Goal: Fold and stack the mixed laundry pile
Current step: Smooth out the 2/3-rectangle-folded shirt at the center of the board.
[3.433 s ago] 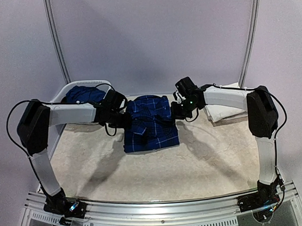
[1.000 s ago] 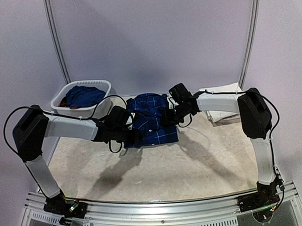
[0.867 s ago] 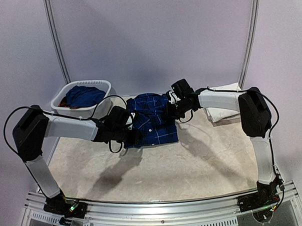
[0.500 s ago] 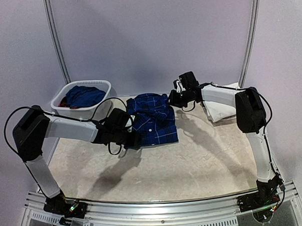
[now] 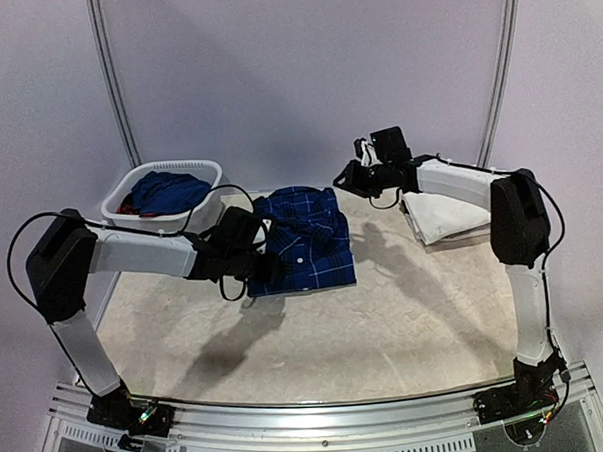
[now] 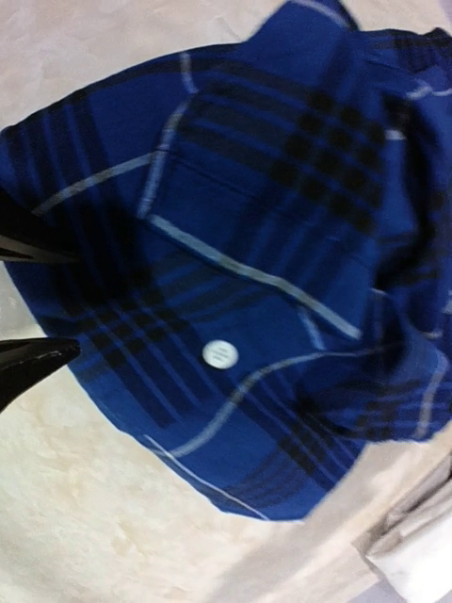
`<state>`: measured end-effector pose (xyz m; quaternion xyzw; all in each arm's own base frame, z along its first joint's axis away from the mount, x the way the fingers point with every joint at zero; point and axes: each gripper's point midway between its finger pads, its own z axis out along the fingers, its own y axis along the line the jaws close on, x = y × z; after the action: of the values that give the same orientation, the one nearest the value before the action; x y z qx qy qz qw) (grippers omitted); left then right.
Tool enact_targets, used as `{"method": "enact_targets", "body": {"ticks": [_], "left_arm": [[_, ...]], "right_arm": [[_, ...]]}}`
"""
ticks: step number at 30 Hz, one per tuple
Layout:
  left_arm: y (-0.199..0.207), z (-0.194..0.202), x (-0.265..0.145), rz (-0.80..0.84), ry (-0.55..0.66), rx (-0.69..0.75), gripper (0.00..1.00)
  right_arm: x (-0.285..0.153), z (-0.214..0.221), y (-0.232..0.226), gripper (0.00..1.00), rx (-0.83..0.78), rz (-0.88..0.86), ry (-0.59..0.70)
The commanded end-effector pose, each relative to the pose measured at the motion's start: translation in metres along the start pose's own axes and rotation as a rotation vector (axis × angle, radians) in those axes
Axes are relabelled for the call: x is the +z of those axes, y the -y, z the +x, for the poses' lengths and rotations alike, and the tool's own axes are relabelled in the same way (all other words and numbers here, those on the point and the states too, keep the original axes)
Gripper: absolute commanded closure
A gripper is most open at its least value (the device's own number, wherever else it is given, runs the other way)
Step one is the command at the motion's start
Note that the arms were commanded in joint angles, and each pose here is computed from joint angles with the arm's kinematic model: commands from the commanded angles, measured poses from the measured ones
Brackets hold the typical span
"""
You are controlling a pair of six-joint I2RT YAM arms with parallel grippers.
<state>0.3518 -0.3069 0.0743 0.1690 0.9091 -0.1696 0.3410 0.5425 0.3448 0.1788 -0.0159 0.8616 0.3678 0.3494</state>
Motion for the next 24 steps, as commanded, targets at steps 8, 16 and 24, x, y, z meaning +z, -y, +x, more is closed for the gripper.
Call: {"method": "enact_targets", "body": {"ticks": [8,16,24], "left_arm": [[-0.023,-0.043,0.038,-0.073,0.033,0.012,0.72],[-0.037,-0.062,0.060,-0.118,0.027,0.042,0.72],[-0.048,-0.105,0.086,-0.145,0.067,0.091,0.72]], "right_arm": [[-0.082,0.077,-0.042,0.74,-0.090,-0.038,-0.027],[-0.123,0.097,-0.040,0.74,-0.076,-0.042,-0.019],[-0.153,0.105,-0.041,0.74,-0.084,-0.036,-0.004]]}}
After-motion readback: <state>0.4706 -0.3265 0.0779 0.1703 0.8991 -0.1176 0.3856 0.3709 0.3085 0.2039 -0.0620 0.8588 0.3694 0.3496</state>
